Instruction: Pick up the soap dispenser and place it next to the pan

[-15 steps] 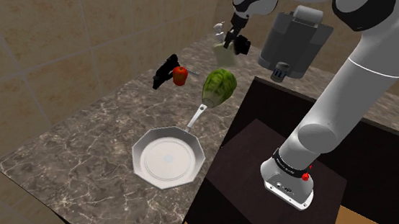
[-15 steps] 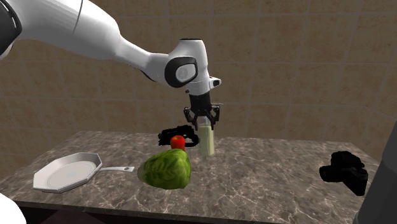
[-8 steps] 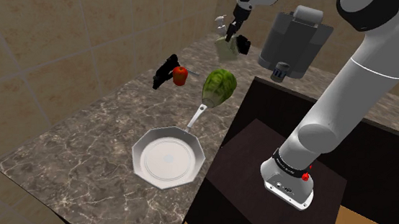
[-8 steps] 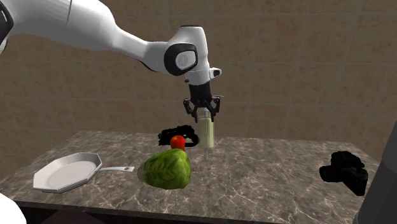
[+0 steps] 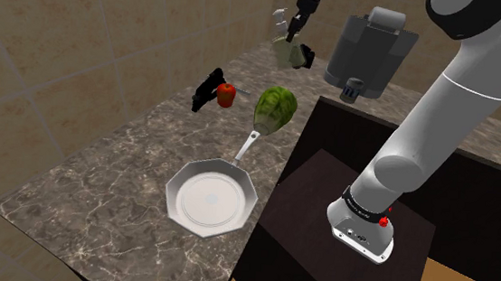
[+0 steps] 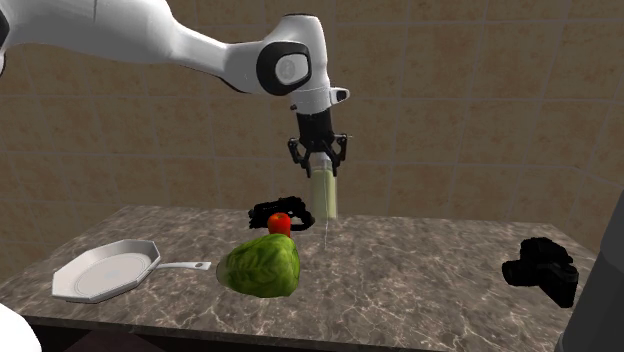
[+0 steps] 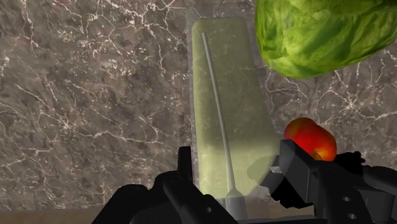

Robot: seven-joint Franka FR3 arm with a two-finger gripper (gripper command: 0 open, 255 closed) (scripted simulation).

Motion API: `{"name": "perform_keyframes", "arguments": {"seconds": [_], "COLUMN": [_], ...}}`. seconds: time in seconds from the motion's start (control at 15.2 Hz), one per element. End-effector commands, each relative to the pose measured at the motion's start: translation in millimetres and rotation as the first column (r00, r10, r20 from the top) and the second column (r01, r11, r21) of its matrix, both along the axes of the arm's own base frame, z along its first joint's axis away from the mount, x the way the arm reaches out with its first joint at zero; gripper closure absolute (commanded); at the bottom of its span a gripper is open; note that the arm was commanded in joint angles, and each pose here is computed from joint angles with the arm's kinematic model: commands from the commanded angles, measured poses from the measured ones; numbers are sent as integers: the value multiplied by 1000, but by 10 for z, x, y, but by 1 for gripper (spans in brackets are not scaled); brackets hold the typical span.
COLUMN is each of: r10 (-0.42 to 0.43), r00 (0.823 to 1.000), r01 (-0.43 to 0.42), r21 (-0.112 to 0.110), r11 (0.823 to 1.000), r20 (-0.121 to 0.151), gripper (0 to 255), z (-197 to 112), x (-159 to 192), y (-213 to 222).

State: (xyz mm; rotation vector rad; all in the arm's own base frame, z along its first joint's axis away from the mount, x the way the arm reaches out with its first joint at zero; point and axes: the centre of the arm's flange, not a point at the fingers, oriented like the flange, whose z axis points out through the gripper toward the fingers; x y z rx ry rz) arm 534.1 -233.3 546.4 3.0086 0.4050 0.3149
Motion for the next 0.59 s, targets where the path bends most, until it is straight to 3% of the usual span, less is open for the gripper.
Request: {"name": "perform_keyframes", "arguments": {"seconds": [0.0, 0.53], "r10": [0, 0], "r00": [1000, 1000], "r01": [0, 0], "r21": [0, 0], "r11": [1000, 1000], "r20": [0, 0], "gripper": [255, 255], "z": [114, 536], "x": [4, 4], "y": [4, 4]}}
